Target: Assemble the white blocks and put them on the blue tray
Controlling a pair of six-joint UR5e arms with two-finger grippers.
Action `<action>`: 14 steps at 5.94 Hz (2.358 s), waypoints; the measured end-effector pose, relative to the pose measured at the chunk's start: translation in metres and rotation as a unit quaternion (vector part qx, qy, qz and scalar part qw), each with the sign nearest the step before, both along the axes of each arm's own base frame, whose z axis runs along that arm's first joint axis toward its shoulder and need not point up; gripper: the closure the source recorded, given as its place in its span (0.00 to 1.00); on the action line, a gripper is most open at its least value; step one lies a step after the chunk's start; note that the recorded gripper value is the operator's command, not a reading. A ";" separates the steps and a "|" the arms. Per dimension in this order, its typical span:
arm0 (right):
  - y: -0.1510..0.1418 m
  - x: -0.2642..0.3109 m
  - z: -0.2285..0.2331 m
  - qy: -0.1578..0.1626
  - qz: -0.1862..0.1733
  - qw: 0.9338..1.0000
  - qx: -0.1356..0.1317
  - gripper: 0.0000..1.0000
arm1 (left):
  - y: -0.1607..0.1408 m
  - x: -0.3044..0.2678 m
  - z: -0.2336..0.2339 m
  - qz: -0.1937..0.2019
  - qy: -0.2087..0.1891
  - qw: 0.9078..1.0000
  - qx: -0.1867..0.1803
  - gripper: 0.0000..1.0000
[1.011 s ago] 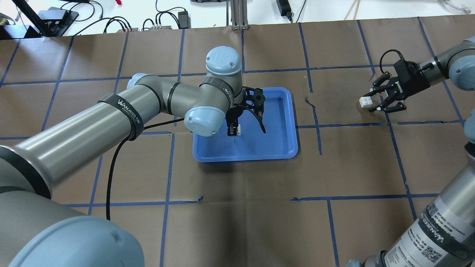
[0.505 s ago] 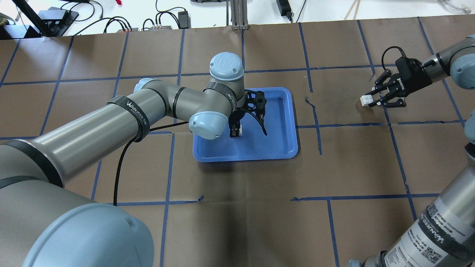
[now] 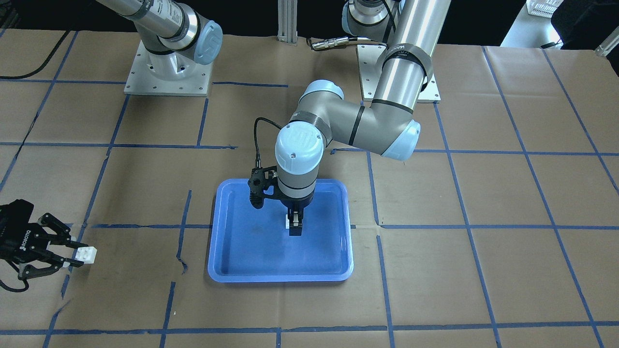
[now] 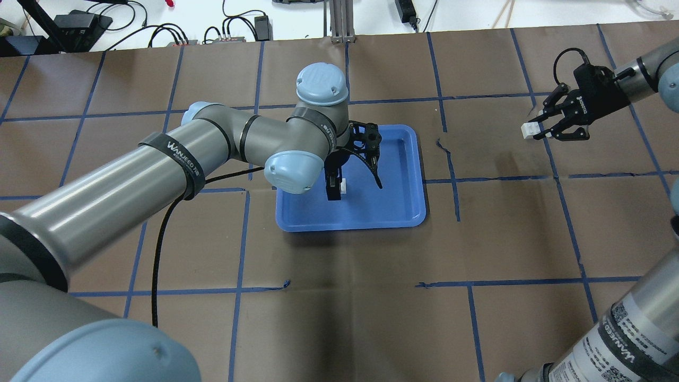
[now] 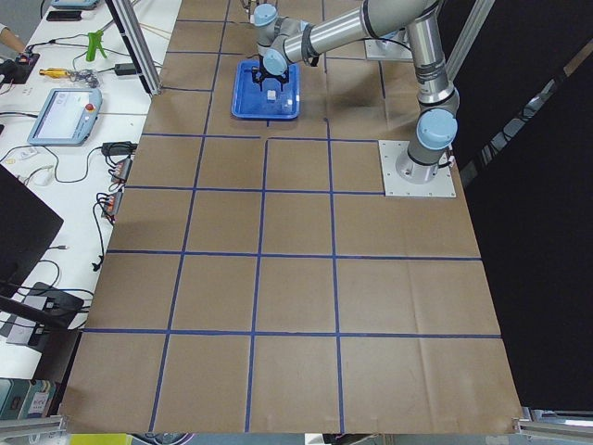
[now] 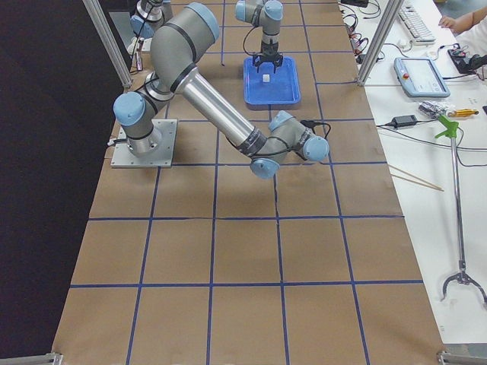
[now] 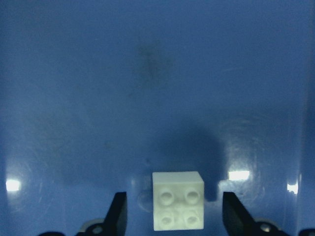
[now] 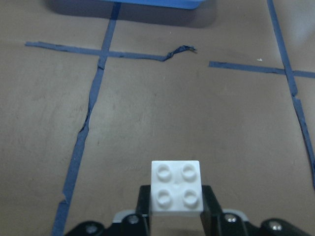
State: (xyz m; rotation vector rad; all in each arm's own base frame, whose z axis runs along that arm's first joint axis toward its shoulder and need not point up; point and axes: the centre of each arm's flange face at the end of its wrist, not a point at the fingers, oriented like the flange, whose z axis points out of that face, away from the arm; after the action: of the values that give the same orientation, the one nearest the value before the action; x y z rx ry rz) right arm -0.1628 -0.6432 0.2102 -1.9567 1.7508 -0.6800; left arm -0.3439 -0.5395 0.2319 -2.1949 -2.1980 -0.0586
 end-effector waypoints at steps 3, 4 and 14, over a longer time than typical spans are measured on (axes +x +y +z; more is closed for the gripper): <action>0.028 0.071 0.039 -0.016 -0.006 0.999 0.045 0.68 | 0.031 0.055 0.128 0.053 0.008 0.998 0.022 0.12; 0.041 0.113 0.045 -0.025 -0.015 0.998 0.053 0.68 | 0.041 0.075 0.164 0.099 0.020 0.995 0.022 0.11; 0.111 0.394 -0.050 -0.003 -0.106 0.994 0.037 0.67 | 0.084 0.161 0.273 0.707 0.034 0.707 -0.014 0.01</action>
State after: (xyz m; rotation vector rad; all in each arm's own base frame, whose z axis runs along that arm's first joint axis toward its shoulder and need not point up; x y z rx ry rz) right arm 0.2308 -0.5320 0.1606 -1.7351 1.9693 -0.6775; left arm -0.1825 -0.4559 0.5050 -0.0003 -3.0602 0.1020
